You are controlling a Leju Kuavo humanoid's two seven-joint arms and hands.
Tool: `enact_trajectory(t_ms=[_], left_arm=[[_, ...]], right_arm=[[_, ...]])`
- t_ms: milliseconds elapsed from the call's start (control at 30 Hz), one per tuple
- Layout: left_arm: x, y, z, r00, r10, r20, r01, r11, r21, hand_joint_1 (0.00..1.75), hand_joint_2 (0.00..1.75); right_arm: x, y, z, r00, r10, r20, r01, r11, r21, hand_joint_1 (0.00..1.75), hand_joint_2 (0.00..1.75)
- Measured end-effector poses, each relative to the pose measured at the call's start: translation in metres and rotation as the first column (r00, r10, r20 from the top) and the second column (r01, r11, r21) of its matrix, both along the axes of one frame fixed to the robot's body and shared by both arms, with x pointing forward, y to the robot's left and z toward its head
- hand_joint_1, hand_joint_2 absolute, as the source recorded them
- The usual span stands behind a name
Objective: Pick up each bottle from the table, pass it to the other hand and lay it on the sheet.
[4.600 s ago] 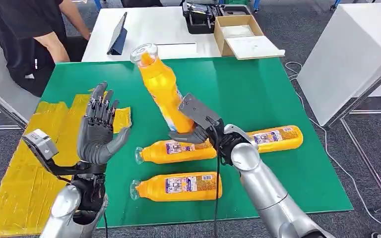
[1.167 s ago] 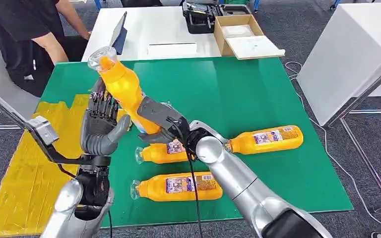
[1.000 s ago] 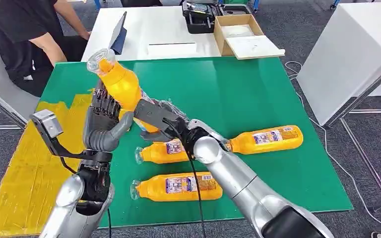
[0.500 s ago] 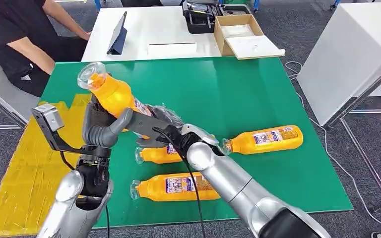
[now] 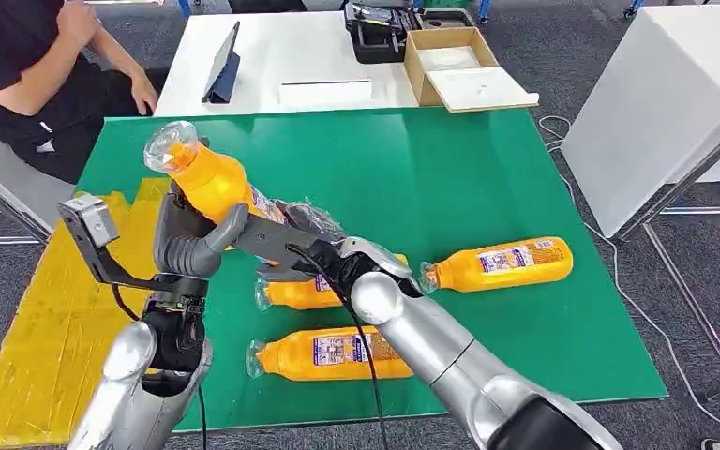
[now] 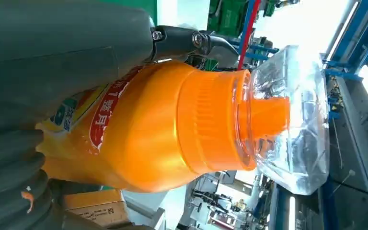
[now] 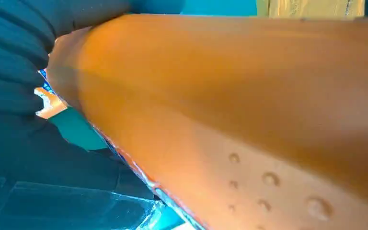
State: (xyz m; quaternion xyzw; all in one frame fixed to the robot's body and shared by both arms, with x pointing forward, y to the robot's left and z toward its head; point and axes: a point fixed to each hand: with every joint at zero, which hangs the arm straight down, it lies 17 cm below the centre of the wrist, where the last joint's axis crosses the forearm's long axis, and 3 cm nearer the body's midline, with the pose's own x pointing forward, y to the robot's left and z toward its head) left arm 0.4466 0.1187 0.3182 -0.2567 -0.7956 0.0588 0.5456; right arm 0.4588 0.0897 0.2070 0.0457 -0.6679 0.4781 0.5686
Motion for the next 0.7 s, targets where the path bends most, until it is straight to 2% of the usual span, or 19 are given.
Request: enact_trajectory(t_ms=[233,267,300,467,700], left_arm=[[-0.002,-0.007,-0.001,0.999,-0.049,0.011,0.049,0.997,0.059,0.0,1.75],[-0.002,-0.007,-0.001,0.999,-0.053,0.011,0.052,0.997,0.062,1.05,1.75],[-0.003,-0.008,-0.002,0.998,-0.06,0.011,0.059,0.996,0.069,1.71,1.75],[-0.007,-0.016,0.0,0.991,-0.127,0.029,0.123,0.986,0.112,1.75,1.75],[-0.006,-0.014,0.001,0.99,-0.134,0.033,0.13,0.985,0.117,1.75,1.75]], right_arm=[[0.0,0.0,0.0,1.0,0.003,0.006,-0.003,1.0,0.0,1.75,1.75],[0.0,0.0,0.0,1.0,0.003,0.006,-0.003,1.0,0.0,1.75,1.75],[0.0,0.0,0.0,1.0,0.003,0.006,-0.003,1.0,-0.001,1.75,1.75],[0.0,0.0,-0.001,1.0,0.003,0.005,-0.003,1.0,0.0,1.75,1.75],[-0.002,0.0,-0.003,1.0,0.005,0.003,-0.005,1.0,-0.003,1.75,1.75]])
